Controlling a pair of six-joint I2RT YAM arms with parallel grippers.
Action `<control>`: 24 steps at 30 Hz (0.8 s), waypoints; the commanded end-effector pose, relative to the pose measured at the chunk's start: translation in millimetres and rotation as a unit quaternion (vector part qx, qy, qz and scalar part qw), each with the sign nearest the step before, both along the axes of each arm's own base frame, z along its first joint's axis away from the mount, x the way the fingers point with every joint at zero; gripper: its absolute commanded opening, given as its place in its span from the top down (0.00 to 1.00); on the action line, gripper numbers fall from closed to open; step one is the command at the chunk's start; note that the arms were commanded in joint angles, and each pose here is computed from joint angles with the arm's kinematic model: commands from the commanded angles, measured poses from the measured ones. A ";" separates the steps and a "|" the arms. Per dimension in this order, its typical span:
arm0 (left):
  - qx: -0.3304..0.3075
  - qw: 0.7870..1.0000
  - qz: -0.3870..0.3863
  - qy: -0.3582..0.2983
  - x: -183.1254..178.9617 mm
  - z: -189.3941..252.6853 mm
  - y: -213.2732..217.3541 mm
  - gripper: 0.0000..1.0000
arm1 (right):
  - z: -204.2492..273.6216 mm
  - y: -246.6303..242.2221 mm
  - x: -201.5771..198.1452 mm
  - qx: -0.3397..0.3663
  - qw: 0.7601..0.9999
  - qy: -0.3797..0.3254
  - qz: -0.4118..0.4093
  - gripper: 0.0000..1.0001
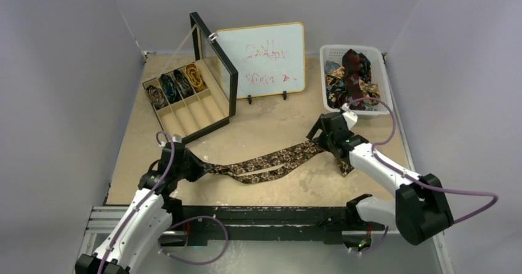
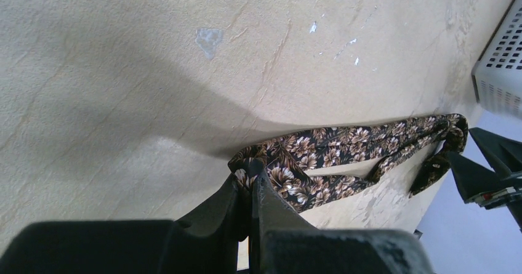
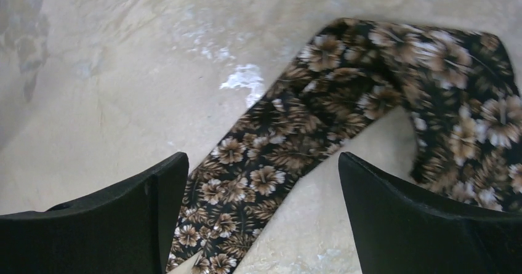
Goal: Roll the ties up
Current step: Flatten out the tie at the center of the board.
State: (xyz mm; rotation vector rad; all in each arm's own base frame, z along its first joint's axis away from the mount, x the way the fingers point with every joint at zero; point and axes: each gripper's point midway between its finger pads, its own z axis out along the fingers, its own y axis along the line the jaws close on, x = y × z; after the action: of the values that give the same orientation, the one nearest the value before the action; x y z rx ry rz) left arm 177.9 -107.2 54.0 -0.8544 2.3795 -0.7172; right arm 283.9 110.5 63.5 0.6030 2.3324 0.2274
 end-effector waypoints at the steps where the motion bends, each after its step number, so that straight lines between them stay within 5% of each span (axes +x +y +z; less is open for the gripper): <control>1: 0.015 1.000 0.006 -0.017 8.9 12.7 4.9 1.00 | -2.6 -26.6 -11.2 0.022 0.995 0.016 -0.099 0.08; 5: 0.019 1.000 0.016 -0.015 8.9 14.3 7.8 1.00 | -10.3 -55.5 -18.7 -0.008 0.981 0.027 -0.191 0.07; 24: 0.090 0.990 0.105 -0.002 17.3 15.1 43.7 1.00 | 7.3 -76.8 -4.3 -0.117 0.977 0.042 -0.176 0.02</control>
State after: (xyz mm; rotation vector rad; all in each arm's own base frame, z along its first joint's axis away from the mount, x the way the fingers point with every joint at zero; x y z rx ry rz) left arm 184.0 -75.3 53.2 -0.9708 2.3384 -0.4760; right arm 271.0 49.0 60.2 0.9464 2.2833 -0.1261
